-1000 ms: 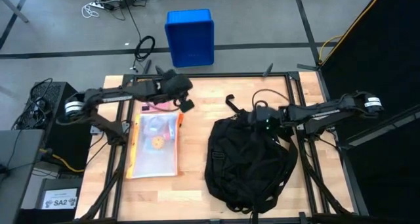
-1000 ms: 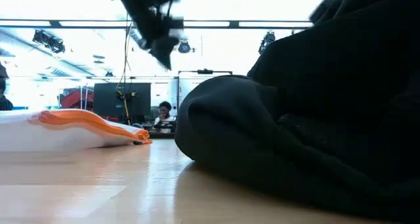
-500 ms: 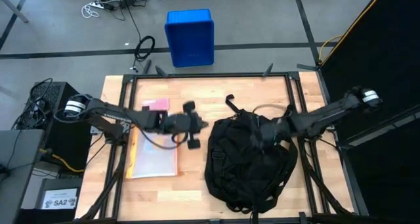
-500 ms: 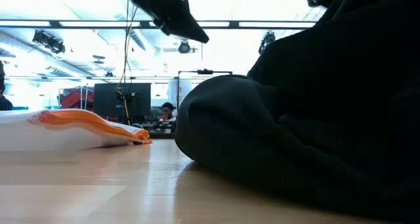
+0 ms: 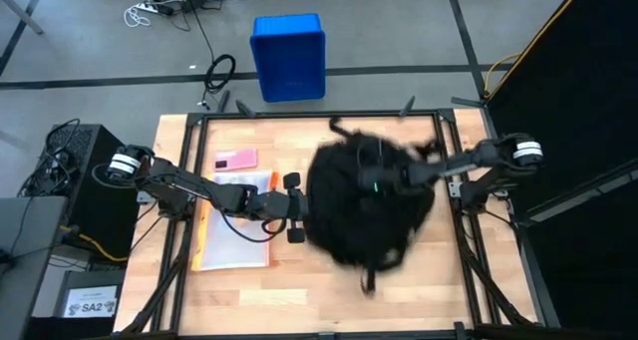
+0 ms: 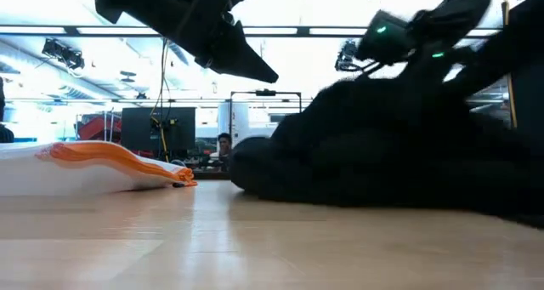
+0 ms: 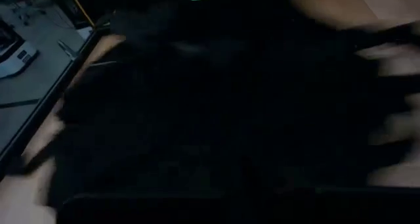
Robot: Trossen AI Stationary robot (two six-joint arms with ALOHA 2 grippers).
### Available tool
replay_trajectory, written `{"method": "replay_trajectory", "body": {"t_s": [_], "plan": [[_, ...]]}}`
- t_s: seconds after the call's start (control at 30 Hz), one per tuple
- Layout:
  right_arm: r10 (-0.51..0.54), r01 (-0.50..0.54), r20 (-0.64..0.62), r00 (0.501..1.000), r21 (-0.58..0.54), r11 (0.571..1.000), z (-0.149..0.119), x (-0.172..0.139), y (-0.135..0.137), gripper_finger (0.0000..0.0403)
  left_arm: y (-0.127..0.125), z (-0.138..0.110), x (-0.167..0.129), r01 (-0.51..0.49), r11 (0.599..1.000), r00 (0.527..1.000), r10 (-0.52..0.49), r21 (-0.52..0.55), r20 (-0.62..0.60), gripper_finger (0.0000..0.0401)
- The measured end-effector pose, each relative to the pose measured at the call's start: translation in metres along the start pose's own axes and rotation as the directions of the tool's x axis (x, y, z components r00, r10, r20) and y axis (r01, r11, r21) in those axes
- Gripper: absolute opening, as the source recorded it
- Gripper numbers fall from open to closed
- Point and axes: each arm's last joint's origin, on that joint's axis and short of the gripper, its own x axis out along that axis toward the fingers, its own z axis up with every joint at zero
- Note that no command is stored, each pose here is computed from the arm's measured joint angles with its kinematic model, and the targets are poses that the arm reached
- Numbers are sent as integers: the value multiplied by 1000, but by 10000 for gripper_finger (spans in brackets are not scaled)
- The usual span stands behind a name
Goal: Unpack backpack
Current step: Move the backpack to the top of the table, then open the zip bag
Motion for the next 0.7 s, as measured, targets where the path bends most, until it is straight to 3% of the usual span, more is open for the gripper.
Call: {"method": "replay_trajectory", "body": {"t_s": [0.13,0.27,0.4,0.5,0.6,0.7], "plan": [[89,-94,62,994,96,991,29,-12,-44,23,1,1,0,0,1000,1000,0,11,4,0],[252,-266,182,951,57,962,41,-47,-48,24,0,0,-1,2,1000,1000,-2,20,-7,0],[333,-342,380,863,-44,939,54,-83,-31,23,0,0,-1,-1,1000,1000,1,23,-10,0],[420,-389,508,752,-172,905,62,-100,-6,24,1,0,-7,-29,998,999,31,61,-41,0],[494,-383,561,664,-313,869,63,-103,22,24,1,8,-23,-31,996,990,43,84,-137,0],[514,-353,573,638,-375,857,61,-94,49,23,1,15,-46,-31,999,949,43,44,-312,0]]}}
